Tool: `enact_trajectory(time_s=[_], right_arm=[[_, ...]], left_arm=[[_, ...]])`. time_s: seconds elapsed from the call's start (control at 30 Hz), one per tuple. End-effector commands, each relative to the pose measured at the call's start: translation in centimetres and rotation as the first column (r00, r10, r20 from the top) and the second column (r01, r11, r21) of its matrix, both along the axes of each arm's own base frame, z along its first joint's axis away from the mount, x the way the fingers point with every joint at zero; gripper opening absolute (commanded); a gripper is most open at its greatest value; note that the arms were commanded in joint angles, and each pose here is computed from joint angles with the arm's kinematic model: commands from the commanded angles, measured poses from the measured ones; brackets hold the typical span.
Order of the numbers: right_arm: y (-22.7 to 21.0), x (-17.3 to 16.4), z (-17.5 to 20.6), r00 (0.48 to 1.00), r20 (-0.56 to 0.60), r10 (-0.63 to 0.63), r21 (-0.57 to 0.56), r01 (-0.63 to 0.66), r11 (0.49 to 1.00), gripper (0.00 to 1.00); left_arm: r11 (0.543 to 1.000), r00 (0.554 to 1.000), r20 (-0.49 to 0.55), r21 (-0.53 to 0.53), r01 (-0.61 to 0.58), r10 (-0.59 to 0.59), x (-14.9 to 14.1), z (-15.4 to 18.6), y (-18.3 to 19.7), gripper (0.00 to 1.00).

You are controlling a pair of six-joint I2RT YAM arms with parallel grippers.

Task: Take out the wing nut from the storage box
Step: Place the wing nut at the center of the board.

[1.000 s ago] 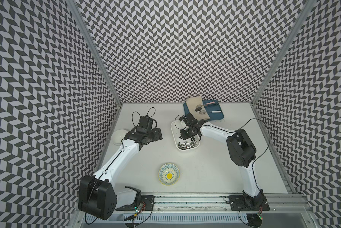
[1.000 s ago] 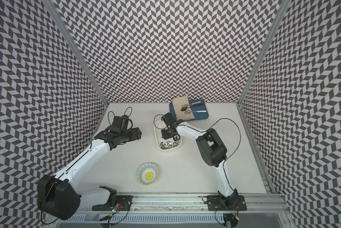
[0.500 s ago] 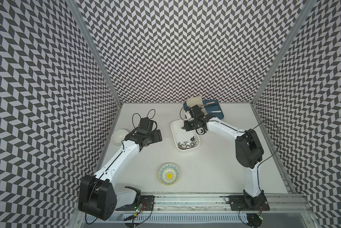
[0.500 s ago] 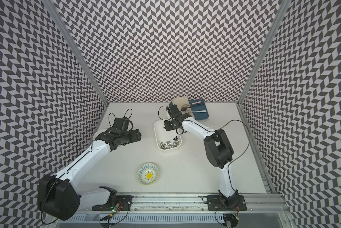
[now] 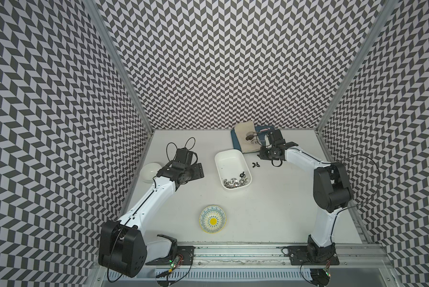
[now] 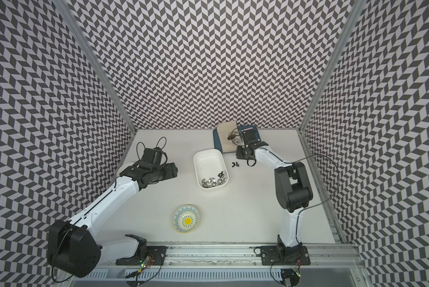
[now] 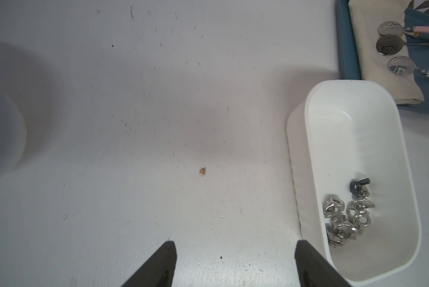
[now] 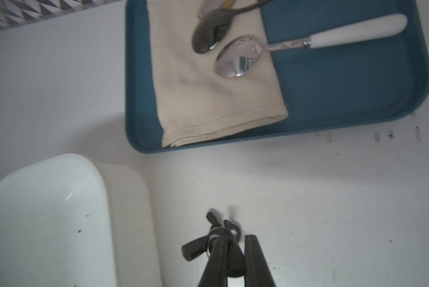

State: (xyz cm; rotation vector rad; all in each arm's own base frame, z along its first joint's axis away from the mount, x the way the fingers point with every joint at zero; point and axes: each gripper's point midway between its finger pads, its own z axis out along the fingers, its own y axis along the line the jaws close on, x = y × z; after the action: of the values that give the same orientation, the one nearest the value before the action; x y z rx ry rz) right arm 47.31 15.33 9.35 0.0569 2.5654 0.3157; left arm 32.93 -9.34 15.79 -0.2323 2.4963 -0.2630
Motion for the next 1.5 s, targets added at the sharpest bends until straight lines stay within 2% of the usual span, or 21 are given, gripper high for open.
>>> enact_trajectory(time_s=[0.0,0.53,1.03,1.47], right_arm=[[-0.5,1.5,1.8,0.996,0.084,-0.038,0.035,0.035,0.999,0.14],[-1.2,0.5,-2.9,0.999,-0.02,-0.038,0.056,0.039,0.998,0.14],[-1.3,-1.2,-5.8,0.996,-0.08,-0.031,0.06,0.035,0.998,0.13],[-1.3,-0.7,-6.8,0.996,-0.089,-0.031,0.049,0.036,0.998,0.17]], left_arm=[[1.0,0.999,0.033,-0.008,-0.012,0.012,0.1,1.1,0.2,0.79],[1.0,0.999,0.04,-0.003,-0.007,0.008,0.6,2.0,0.1,0.79],[1.0,0.999,0.036,-0.007,-0.001,0.001,0.8,1.8,-0.1,0.79],[1.0,0.999,0.037,-0.003,-0.007,0.007,0.5,1.8,0.2,0.79]])
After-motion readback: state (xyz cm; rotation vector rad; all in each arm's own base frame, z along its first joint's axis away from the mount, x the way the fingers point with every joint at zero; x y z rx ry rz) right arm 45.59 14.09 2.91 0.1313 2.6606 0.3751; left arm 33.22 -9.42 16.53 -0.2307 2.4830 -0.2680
